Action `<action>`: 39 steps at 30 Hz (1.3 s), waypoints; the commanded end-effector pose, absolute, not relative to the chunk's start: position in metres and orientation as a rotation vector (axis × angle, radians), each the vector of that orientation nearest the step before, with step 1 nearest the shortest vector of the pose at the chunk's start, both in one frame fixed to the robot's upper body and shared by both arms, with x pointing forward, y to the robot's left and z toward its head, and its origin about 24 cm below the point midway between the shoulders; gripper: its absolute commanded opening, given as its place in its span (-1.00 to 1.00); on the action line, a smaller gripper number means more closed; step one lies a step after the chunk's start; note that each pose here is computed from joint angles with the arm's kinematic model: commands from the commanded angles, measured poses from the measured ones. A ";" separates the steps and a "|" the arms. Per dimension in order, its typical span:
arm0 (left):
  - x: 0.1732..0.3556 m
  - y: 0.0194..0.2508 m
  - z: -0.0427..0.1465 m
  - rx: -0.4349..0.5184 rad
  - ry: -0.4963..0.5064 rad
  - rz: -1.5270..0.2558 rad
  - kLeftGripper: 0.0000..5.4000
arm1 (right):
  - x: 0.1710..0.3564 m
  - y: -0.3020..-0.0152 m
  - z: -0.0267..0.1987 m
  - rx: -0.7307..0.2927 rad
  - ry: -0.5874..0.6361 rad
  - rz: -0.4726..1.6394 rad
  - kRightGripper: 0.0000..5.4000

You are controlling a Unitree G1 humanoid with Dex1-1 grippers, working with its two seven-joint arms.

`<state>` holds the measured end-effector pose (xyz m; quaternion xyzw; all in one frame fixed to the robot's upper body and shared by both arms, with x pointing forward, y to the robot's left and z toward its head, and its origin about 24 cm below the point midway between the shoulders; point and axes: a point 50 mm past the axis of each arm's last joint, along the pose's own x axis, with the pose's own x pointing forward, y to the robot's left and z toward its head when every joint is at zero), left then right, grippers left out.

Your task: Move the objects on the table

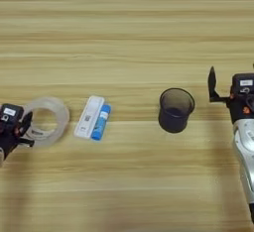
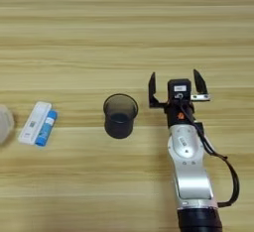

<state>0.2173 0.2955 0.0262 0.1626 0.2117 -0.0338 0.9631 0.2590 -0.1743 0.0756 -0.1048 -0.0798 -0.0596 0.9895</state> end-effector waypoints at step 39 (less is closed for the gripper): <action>0.269 0.288 0.090 0.263 0.503 -0.160 0.16 | 0.256 -0.172 0.074 -0.208 -0.144 -0.122 1.00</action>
